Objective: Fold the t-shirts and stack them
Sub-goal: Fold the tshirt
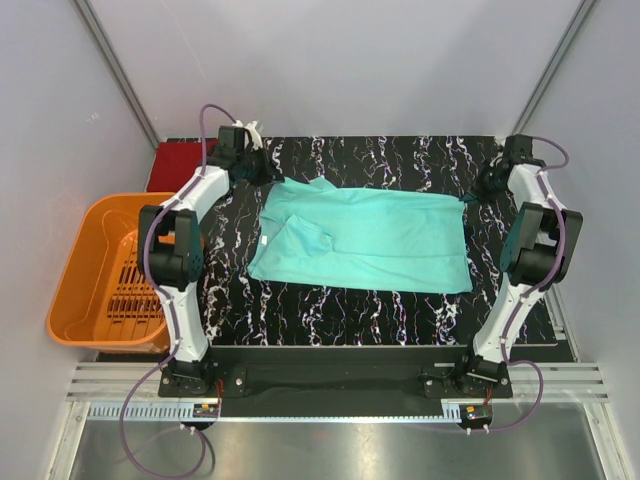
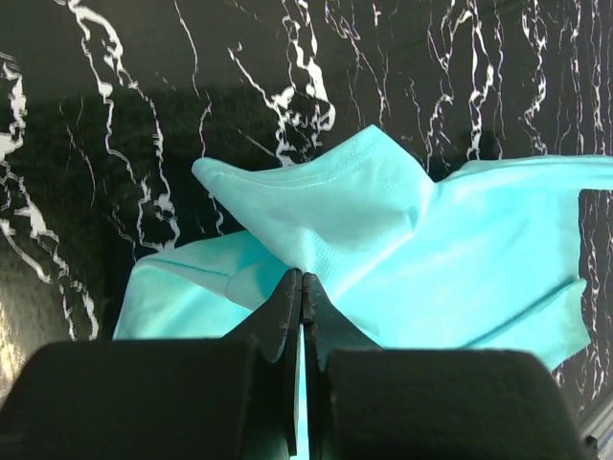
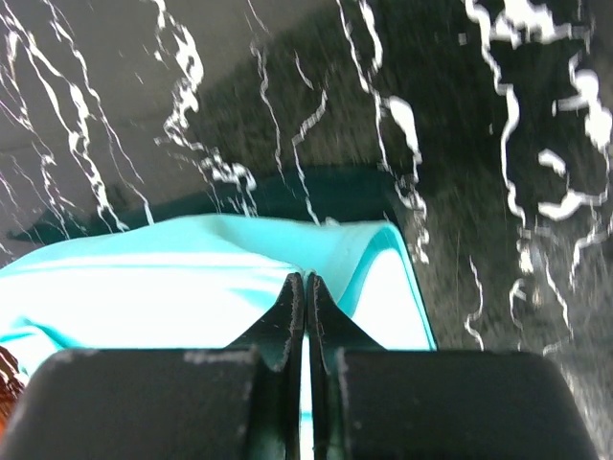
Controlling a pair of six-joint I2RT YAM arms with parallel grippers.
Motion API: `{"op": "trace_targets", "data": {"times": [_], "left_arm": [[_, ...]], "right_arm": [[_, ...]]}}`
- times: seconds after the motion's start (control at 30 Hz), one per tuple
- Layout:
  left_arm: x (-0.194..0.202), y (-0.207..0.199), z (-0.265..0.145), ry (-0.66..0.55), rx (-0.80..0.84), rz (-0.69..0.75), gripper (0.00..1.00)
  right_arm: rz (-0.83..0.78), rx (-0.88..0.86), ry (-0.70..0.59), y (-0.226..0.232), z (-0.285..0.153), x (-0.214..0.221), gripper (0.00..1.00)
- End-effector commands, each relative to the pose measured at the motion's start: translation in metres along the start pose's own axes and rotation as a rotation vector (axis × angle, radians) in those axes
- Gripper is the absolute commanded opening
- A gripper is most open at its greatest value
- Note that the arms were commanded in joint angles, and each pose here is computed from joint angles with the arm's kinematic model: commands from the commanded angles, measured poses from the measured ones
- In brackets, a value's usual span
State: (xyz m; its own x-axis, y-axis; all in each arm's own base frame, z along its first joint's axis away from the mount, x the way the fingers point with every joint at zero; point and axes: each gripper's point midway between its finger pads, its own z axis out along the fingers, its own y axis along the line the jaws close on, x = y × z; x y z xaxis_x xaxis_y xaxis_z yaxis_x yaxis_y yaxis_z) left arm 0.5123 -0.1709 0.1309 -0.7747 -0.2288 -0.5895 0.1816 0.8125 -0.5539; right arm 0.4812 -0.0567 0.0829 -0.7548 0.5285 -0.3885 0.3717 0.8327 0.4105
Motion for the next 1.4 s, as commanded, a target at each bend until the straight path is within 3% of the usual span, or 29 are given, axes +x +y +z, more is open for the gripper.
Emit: {"op": "trace_targets", "data": {"times": [0.0,0.7,1.07,1.2,1.27,1.3,1.37], "left_arm": [[-0.019,-0.017,-0.032,-0.073,0.003,0.043,0.00],[0.062,0.024,-0.052,0.075,-0.167,-0.055,0.00],[0.082,0.032,-0.054,0.116,-0.193,-0.088,0.00],[0.087,0.036,-0.057,0.127,-0.220,-0.099,0.00],[0.092,0.040,-0.059,0.129,-0.242,-0.112,0.00],[0.095,0.042,-0.060,0.130,-0.251,-0.116,0.00],[0.101,0.042,-0.065,0.129,-0.261,-0.136,0.10]], "right_arm": [[-0.019,0.018,-0.071,0.004,-0.025,-0.007,0.00],[0.041,0.209,-0.003,-0.039,-0.029,0.039,0.00],[0.059,0.257,0.026,-0.055,-0.015,0.053,0.00],[0.073,0.291,0.030,-0.061,-0.018,0.059,0.08],[0.089,0.331,0.040,-0.069,-0.020,0.066,0.20],[0.097,0.343,0.039,-0.071,-0.023,0.068,0.21],[0.118,0.411,0.033,-0.083,-0.030,0.076,0.21]]}}
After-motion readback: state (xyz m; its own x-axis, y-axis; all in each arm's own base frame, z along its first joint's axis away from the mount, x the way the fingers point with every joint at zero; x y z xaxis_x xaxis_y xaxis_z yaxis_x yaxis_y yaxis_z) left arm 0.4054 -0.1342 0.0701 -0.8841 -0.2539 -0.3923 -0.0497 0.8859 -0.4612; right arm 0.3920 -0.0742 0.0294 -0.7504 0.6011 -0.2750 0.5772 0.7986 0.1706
